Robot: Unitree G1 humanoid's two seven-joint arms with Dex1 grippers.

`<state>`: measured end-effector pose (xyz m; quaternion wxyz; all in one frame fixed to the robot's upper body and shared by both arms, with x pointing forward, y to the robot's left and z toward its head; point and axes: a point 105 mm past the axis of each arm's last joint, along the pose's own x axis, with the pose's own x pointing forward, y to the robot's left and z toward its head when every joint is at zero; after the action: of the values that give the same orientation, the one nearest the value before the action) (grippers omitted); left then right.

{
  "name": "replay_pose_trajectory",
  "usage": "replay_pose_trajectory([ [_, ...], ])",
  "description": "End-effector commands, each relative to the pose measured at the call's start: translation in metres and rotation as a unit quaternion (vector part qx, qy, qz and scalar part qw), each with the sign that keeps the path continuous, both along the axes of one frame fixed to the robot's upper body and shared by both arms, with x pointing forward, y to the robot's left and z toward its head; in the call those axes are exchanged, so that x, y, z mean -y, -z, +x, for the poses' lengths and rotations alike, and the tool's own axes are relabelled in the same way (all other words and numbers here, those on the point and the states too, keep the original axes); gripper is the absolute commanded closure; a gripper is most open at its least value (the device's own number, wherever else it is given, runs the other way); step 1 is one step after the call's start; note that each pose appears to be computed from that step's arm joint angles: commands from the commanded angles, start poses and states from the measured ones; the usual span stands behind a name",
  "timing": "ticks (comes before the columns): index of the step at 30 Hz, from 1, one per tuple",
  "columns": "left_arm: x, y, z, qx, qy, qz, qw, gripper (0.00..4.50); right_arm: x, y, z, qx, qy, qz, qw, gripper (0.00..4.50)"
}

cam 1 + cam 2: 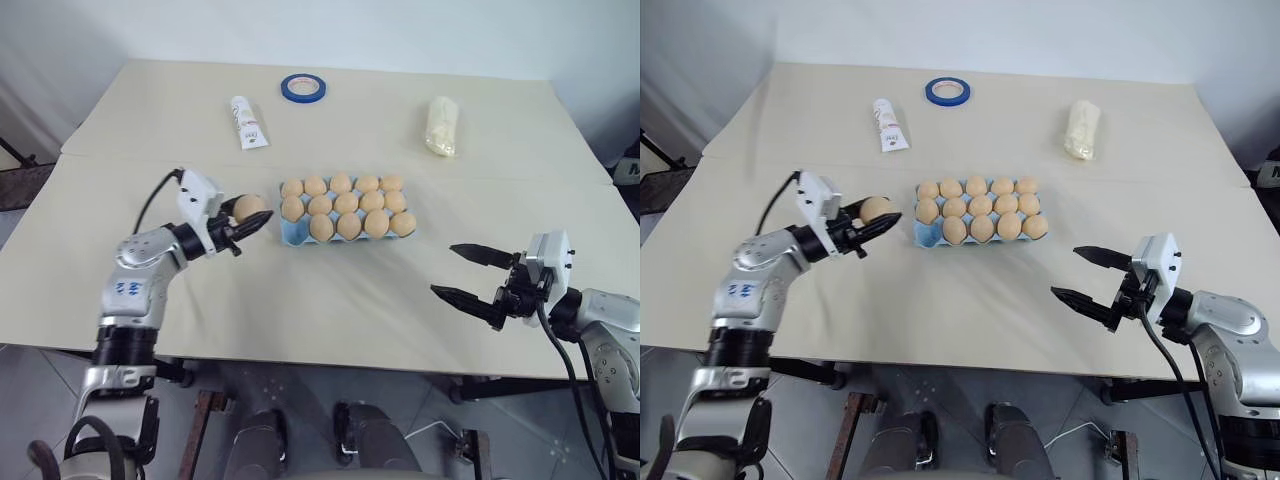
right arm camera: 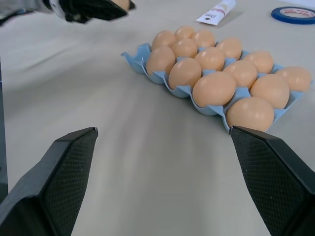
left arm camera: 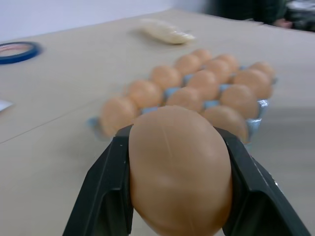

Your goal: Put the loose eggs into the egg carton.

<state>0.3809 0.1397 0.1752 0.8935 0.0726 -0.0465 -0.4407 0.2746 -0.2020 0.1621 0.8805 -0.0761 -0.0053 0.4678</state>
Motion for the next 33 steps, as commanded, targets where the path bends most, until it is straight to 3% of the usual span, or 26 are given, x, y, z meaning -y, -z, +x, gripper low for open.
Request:
replay_pose_trajectory([
  [1, 0.012, -0.005, 0.005, 0.012, 0.041, -0.006, 0.999, 2.81, -0.005, -0.011, -0.005, 0.027, -0.009, 0.010, 1.000, 0.00],
  [9, 0.028, 0.003, 0.018, -0.002, 0.070, -0.009, 0.998, 2.81, -0.015, -0.014, -0.012, 0.038, -0.016, 0.036, 0.998, 0.00],
  [10, 0.029, 0.004, 0.019, -0.005, 0.071, -0.009, 0.997, 2.27, -0.015, -0.013, -0.012, 0.037, -0.014, 0.036, 0.999, 0.00],
  [18, 0.033, 0.004, 0.022, -0.002, 0.081, -0.003, 0.997, 0.02, -0.015, -0.010, -0.011, 0.035, -0.006, 0.035, 0.999, 0.00],
  [25, 0.019, -0.034, 0.016, 0.043, 0.082, -0.040, 0.995, 0.02, -0.015, -0.011, -0.008, 0.034, -0.007, 0.034, 0.999, 0.00],
  [33, -0.019, -0.044, -0.011, 0.013, 0.059, -0.079, 0.995, 0.02, -0.016, -0.010, -0.005, 0.033, -0.015, 0.031, 0.999, 0.00],
])
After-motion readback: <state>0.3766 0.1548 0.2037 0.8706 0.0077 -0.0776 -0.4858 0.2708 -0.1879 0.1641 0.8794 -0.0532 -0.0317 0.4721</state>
